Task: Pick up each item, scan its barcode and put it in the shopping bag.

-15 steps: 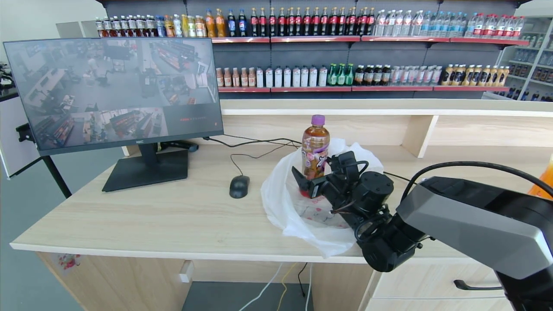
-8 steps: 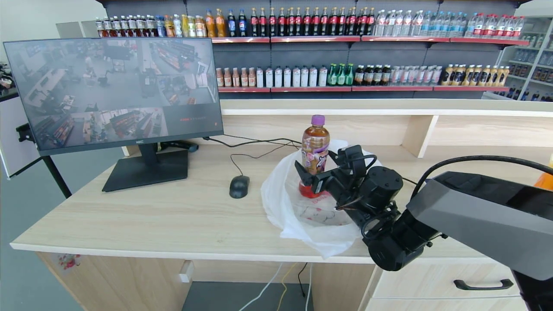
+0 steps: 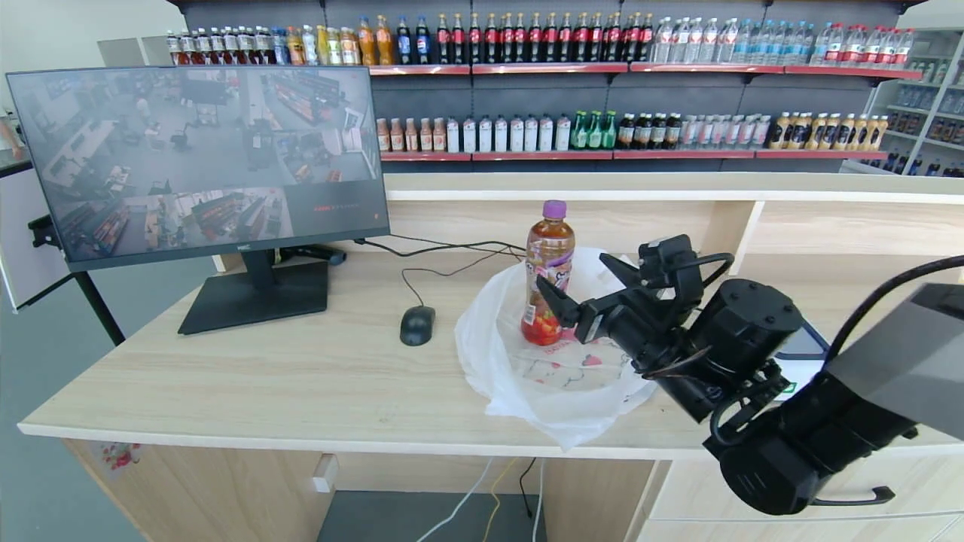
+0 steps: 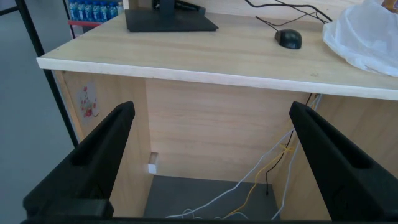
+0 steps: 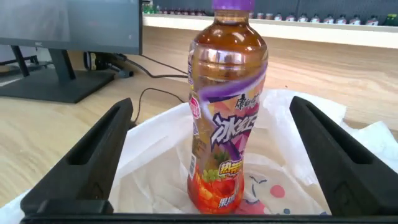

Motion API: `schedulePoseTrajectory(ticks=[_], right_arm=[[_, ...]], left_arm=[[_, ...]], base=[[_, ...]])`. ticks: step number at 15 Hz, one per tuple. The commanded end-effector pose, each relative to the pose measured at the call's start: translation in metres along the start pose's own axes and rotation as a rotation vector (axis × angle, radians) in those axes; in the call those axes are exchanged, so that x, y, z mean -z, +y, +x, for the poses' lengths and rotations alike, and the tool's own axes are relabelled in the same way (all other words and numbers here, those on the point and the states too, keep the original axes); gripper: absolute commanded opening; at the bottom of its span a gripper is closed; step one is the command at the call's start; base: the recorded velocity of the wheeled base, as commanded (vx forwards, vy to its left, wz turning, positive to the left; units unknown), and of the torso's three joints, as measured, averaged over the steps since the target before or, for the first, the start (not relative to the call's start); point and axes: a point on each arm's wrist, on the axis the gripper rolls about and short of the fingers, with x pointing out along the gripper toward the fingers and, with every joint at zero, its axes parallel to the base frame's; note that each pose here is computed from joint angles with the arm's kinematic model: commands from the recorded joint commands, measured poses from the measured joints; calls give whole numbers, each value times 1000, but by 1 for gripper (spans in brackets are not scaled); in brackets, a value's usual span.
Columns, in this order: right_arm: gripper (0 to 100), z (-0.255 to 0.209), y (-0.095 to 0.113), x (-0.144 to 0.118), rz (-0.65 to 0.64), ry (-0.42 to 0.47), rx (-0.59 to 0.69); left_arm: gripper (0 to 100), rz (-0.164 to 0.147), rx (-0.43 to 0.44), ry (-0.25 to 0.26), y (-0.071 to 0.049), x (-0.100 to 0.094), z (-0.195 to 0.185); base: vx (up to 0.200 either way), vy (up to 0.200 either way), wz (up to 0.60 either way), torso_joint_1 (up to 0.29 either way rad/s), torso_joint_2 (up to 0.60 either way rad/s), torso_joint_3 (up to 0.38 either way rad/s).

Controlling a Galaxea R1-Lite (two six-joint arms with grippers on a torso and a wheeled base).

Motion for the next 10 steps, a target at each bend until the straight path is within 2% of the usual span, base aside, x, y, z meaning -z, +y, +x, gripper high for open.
schedulePoseTrajectory(ticks=[1,3,10], right_arm=[[100,-30,10,-42,11,-64,-34],[100,-48,18,-56,18,-79,-67],[100,-81,11,-79,18,-112,-54]], left_arm=[[100,0,0,-1,0,0,0],[100,0,0,1,0,0,0],[100,0,0,-1,0,0,0]], base=[[0,0,0,0,0,0],[0,0,0,0,0,0],[0,0,0,0,0,0]])
